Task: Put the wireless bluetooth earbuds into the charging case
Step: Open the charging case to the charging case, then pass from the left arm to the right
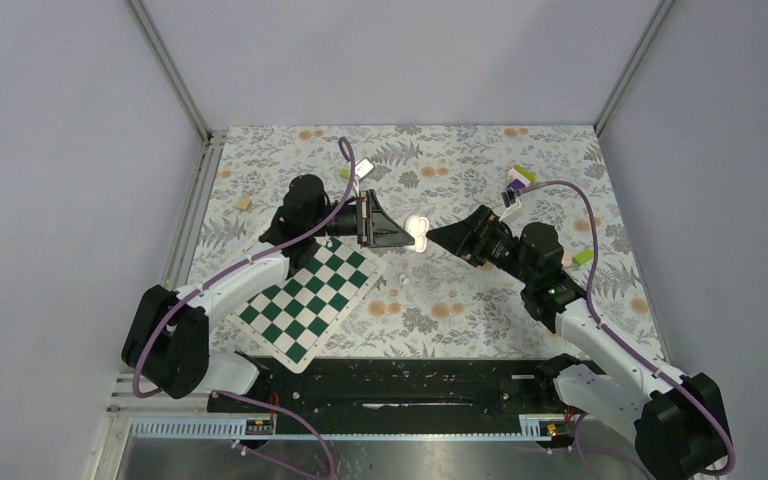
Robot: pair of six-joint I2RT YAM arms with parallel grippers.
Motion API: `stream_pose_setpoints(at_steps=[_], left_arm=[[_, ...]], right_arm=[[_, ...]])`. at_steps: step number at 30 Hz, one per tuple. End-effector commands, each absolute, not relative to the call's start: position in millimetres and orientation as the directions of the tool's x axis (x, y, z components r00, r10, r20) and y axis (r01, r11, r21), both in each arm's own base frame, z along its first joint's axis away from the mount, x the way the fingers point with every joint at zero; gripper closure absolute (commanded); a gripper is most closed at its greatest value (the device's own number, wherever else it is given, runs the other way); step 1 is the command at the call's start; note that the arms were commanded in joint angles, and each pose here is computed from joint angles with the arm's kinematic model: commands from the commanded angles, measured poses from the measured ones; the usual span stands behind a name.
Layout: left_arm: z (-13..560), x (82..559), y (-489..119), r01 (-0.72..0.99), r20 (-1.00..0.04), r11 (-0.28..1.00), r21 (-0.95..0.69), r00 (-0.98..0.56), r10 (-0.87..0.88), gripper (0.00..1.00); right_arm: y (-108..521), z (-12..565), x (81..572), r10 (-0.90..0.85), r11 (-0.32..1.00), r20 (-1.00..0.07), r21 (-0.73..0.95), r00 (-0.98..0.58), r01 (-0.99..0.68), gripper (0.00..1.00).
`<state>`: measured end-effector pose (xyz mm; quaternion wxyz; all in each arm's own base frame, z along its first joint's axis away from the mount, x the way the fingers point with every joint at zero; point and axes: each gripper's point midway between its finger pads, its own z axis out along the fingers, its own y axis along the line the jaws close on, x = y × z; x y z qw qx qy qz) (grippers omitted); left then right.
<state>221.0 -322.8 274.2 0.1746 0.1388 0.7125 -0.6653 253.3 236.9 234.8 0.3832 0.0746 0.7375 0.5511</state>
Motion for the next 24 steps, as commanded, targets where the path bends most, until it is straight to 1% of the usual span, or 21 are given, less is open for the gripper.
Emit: stream_pose_setpoints(at_steps=[1, 8, 11, 14, 17, 19, 20, 21, 23, 24], left_arm=[[322, 216, -321, 0.569, -0.567, -0.005, -0.822, -0.820, -0.072, 1.00], [323, 215, -321, 0.571, -0.569, -0.011, -0.821, -0.819, -0.068, 1.00], [325, 212, -321, 0.572, -0.571, -0.024, -0.820, -0.820, -0.050, 1.00], [326, 206, -322, 0.559, -0.561, -0.061, -0.827, -0.828, 0.024, 1.00], [327, 202, -323, 0.538, -0.545, -0.090, -0.838, -0.834, 0.083, 1.00], [332, 201, -323, 0.530, -0.540, -0.109, -0.841, -0.837, 0.092, 1.00], [336, 201, -324, 0.526, -0.536, -0.119, -0.842, -0.839, 0.092, 1.00], [340, 200, -323, 0.513, -0.527, -0.134, -0.848, -0.844, 0.101, 1.00], [348, 197, -324, 0.492, -0.513, -0.172, -0.853, -0.851, 0.114, 1.00], [353, 196, -324, 0.484, -0.509, -0.194, -0.854, -0.853, 0.115, 1.00]], right_arm=[[229, 240, 255, 0.541, 0.400, -0.507, 0.857, -0.671, -0.325, 0.09], [233, 265, 243, 0.524, 0.343, -0.522, 0.853, -0.673, -0.394, 0.09], [233, 276, 234, 0.521, 0.261, -0.500, 0.865, -0.692, -0.429, 0.09], [232, 284, 228, 0.504, 0.204, -0.496, 0.864, -0.707, -0.461, 0.15], [234, 281, 222, 0.453, 0.226, -0.516, 0.855, -0.727, -0.466, 0.18], [232, 275, 218, 0.433, 0.262, -0.516, 0.856, -0.739, -0.445, 0.17], [229, 274, 217, 0.424, 0.286, -0.548, 0.837, -0.721, -0.467, 0.15], [226, 274, 216, 0.437, 0.304, -0.553, 0.833, -0.709, -0.463, 0.12], [224, 281, 211, 0.449, 0.277, -0.560, 0.828, -0.697, -0.487, 0.06], [226, 288, 206, 0.434, 0.243, -0.573, 0.818, -0.695, -0.522, 0.06]])
